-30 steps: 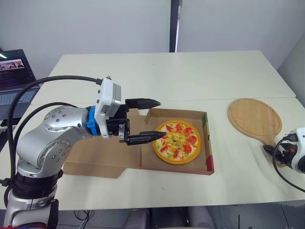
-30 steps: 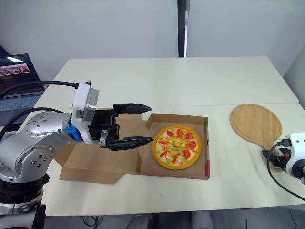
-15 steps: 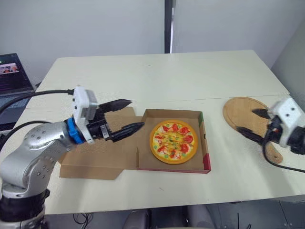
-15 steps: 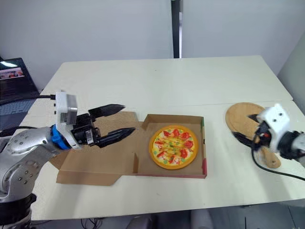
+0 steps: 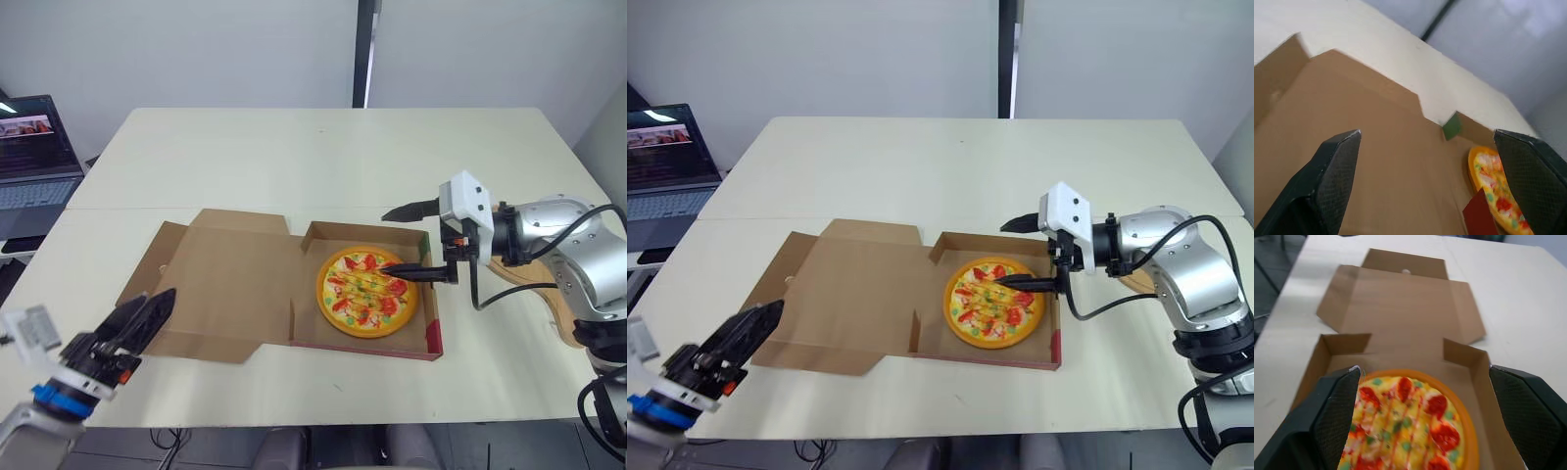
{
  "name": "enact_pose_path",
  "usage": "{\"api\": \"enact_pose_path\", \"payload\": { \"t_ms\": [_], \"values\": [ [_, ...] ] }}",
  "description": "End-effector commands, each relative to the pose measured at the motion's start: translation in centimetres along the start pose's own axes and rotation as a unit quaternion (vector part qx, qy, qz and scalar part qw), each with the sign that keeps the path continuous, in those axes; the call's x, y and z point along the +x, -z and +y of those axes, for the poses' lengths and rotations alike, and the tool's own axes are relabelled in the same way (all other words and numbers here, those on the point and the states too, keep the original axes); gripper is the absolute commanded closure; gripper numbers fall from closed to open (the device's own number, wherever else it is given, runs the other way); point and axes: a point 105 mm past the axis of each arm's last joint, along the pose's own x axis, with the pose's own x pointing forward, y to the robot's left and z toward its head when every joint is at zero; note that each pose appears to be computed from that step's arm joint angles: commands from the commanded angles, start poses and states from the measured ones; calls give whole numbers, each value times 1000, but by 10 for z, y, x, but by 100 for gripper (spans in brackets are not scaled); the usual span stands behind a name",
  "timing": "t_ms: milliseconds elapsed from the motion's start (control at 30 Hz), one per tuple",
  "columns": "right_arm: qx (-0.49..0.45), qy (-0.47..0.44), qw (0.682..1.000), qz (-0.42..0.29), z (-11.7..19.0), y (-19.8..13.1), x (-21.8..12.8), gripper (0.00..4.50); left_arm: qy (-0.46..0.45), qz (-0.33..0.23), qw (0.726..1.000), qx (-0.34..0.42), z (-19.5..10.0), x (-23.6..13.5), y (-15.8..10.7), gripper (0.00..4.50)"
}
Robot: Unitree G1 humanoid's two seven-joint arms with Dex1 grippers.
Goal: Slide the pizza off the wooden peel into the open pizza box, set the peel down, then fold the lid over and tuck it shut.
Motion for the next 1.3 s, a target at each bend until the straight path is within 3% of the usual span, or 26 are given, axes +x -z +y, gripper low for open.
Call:
{"api": "enact_pose_path", "payload": {
  "t_ms": [33, 233, 433, 700, 1067, 1300],
  "values": [
    [-25, -24, 999, -14, 3, -15, 4, 2, -47, -30, 996, -76, 3, -21, -1, 0],
    [-30, -30, 999, -8, 0, -12, 4, 2, -131, -49, 972, -188, 27, -37, 20, 0],
    [-33, -31, 999, -3, -1, -10, 3, 2, -167, -39, 957, -235, 40, -26, 44, 0],
    [-36, -32, 999, 2, -2, -10, 2, 2, -155, -49, 954, -253, 40, -6, 51, 0],
    [-38, -38, 999, 5, 0, -12, 2, 2, -147, -73, 953, -254, 40, 15, 40, 0],
    [-38, -40, 998, 4, 0, -15, 2, 0, -149, -75, 952, -255, 41, 19, 43, 224]
  ]
}}
